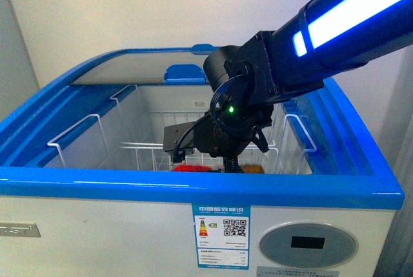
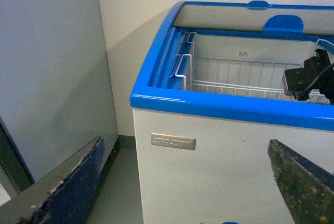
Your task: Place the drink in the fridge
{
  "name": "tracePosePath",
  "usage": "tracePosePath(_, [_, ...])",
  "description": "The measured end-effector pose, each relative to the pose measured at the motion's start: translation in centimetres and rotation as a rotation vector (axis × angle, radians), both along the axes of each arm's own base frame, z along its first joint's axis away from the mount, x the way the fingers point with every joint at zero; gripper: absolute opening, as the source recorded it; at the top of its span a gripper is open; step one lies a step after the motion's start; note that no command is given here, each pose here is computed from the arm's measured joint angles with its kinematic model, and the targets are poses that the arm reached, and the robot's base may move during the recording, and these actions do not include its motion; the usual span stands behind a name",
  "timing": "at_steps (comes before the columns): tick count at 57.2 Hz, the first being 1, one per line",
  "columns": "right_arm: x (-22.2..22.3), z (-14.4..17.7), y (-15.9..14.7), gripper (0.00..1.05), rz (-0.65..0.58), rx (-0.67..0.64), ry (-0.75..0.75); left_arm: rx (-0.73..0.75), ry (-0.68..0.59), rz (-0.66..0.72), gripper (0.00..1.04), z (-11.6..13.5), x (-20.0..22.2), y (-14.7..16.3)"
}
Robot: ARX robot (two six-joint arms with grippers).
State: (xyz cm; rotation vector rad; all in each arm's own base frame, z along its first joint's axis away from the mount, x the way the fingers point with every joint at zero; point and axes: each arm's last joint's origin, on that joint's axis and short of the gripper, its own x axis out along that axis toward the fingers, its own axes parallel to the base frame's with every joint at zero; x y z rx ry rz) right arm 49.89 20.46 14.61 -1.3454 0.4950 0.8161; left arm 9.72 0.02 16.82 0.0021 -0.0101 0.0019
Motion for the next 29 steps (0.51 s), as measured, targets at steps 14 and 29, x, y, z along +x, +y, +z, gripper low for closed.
tracePosePath(14, [-0.8,6.5,-0.8,0.97,0.017,0.133,-0.064,0.000,0.000,0.000,0.97,0.0,0.0,0.0])
tracePosePath(29, [-3.8,16.5,-6.7,0.97,-0.184,0.373,-0.187,0.000,0.000,0.000,0.97,0.0,0.0,0.0])
